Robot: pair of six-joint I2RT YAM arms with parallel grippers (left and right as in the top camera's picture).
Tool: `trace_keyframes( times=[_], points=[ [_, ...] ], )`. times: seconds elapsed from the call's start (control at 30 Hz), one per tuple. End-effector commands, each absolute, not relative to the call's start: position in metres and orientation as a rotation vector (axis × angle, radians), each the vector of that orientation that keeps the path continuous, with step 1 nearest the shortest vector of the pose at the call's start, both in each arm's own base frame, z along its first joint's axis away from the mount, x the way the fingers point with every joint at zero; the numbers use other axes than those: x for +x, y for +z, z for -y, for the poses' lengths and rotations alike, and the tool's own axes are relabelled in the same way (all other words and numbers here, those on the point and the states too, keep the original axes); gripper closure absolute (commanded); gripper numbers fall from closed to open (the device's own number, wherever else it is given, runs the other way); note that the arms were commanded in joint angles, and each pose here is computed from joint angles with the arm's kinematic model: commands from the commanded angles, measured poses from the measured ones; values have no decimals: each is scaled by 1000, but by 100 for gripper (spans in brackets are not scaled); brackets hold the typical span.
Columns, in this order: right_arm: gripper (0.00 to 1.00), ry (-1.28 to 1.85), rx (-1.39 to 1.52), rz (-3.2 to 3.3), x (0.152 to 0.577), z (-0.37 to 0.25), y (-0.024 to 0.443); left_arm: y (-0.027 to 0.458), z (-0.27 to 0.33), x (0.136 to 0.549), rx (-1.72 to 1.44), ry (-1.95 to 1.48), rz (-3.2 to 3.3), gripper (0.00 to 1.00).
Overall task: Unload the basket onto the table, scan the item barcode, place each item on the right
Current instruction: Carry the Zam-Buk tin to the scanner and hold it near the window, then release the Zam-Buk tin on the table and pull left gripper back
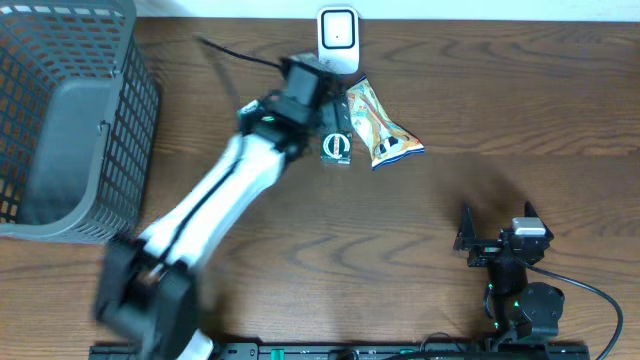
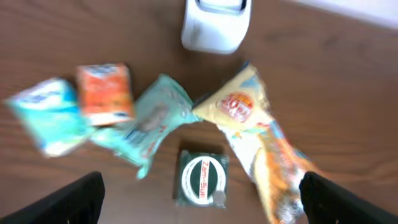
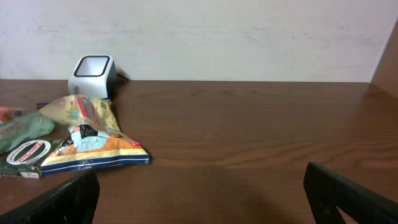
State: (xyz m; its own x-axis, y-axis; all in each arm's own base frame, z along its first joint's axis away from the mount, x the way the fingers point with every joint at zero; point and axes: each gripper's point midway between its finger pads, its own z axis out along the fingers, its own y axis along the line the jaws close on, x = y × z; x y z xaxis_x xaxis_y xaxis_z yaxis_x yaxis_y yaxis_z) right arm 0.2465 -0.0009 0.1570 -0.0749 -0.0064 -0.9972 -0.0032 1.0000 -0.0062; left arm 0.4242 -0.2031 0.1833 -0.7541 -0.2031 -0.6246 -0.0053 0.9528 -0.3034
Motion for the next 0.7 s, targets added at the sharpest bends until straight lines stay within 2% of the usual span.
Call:
trace_keyframes(
  times=[0.0, 0.2, 0.4, 0.67],
  points=[
    [1, -3, 10, -1646, 246, 3, 157, 230, 179, 402, -144, -359, -2352, 2],
    [1, -3, 10, -1646, 246, 3, 156, 250, 124, 346, -154, -246, -2449, 2],
    [1, -3, 9, -1646, 246, 3, 157, 241, 86, 308, -236, -152, -2570, 2],
    [1, -3, 10, -1646, 246, 3, 156, 229, 45, 296, -528, -98, -2620, 3]
  ],
)
